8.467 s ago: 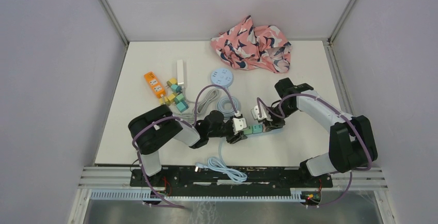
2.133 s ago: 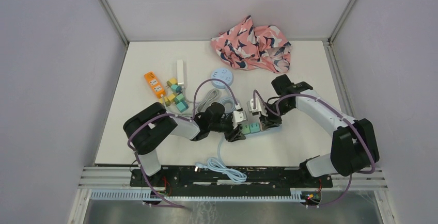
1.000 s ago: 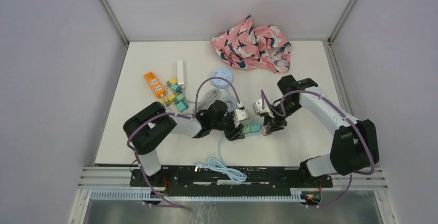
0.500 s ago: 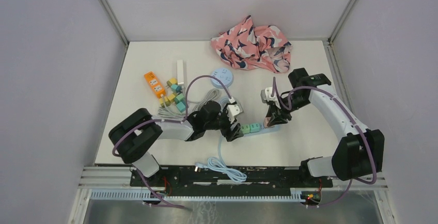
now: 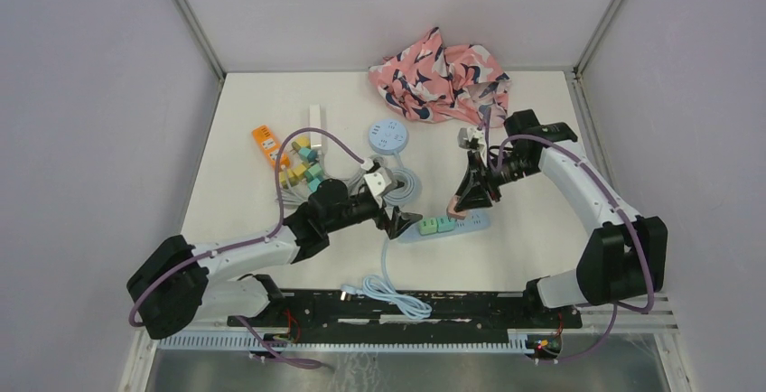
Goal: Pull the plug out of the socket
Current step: Place the plug at the center of the board.
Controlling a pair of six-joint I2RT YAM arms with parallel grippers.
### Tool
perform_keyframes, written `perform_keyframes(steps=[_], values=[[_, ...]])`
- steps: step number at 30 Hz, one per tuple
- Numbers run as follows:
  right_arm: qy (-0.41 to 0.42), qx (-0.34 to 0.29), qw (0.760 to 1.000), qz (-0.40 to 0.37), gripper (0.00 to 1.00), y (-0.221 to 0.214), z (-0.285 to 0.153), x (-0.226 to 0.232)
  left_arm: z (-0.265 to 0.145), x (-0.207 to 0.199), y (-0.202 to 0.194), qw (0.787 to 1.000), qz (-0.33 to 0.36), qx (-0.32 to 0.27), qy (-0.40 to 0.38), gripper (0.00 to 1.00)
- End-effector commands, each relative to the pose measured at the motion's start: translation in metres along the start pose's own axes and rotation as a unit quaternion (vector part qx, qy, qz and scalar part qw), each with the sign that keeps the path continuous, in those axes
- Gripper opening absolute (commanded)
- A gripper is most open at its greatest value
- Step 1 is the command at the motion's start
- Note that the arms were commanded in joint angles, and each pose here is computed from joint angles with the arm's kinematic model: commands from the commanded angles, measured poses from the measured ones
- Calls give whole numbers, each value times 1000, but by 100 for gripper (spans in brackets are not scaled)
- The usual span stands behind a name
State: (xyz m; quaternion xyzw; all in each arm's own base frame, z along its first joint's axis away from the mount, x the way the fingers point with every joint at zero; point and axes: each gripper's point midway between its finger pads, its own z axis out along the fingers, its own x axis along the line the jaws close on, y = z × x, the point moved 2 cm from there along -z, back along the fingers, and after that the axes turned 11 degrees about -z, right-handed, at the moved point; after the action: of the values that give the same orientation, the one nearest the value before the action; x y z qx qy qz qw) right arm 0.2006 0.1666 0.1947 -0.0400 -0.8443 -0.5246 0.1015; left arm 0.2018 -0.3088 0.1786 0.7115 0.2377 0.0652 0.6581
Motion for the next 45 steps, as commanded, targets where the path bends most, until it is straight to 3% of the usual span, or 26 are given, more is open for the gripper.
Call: perform_keyframes(steps=[1, 16, 36, 40, 45], values=[[-1, -72, 994, 78, 4, 25, 3, -10, -4, -2, 33, 996, -61, -70, 13, 99], [-15, -102, 975, 199, 5, 22, 8, -39, 10, -12, 35, 985, -149, -82, -17, 98], [-31, -109, 966, 230, 7, 15, 5, -52, 23, -4, 33, 975, -207, -72, 10, 95], [-31, -111, 966, 233, 7, 14, 4, -54, 26, -3, 34, 976, -208, -61, 27, 90], [-33, -112, 965, 236, 7, 13, 4, -55, 31, -12, 28, 988, -116, -22, 105, 90]])
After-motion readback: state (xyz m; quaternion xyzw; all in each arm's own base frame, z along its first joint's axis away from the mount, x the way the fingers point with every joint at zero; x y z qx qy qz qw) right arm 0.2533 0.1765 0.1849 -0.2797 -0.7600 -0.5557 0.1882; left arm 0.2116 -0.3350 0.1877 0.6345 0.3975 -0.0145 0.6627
